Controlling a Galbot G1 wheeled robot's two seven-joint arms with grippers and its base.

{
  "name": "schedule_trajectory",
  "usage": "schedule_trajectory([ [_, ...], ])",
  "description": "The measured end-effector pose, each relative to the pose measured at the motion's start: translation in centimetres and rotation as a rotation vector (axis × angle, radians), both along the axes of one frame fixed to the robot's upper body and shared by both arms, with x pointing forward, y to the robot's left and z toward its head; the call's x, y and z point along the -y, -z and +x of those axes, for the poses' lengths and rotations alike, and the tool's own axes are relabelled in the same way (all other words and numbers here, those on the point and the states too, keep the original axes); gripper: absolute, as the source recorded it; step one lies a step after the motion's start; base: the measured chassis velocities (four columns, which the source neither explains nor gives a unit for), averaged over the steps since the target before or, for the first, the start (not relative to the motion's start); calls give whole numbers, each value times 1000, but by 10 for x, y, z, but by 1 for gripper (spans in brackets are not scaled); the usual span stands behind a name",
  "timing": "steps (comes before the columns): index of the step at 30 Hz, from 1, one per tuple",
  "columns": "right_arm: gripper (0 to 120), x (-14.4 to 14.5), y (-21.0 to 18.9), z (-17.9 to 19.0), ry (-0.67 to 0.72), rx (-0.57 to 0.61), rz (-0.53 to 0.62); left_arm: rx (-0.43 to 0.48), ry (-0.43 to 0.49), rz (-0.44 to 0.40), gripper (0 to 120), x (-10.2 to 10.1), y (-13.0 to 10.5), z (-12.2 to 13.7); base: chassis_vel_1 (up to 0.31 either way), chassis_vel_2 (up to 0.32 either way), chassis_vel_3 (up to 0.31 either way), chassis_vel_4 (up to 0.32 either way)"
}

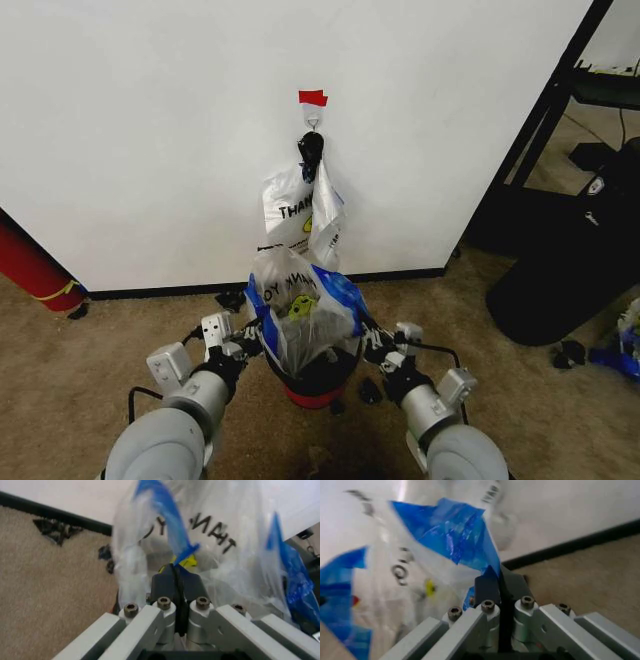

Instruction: Pick up the garbage bag from the wall and place it over the trash bin.

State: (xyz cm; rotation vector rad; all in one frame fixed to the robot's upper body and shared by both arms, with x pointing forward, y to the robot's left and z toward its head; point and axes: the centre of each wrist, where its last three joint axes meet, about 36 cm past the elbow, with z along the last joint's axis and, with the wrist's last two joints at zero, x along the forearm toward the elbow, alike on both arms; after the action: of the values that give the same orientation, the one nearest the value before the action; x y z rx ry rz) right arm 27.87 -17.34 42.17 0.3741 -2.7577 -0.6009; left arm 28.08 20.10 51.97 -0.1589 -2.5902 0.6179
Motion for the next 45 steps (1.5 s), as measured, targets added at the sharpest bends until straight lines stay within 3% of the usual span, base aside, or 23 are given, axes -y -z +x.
schedule_trajectory([
  [11,0,8,12,-18,83,-87,-125,-98,-3,27,0,0,5,-12,0,0,0,0],
  [24,0,11,16,-18,76,-199,-259,-269,-24,109,0,-26,-19,-3,0,0,0,0],
  [29,0,15,12,-22,64,-236,-295,-319,-4,138,0,-26,-24,-6,0,0,0,0],
  [34,0,16,7,-19,45,-295,-330,-397,33,183,0,-19,-7,-6,0,0,0,0],
  [45,0,21,30,6,44,-384,-363,-473,55,248,0,-16,29,6,0,0,0,0],
])
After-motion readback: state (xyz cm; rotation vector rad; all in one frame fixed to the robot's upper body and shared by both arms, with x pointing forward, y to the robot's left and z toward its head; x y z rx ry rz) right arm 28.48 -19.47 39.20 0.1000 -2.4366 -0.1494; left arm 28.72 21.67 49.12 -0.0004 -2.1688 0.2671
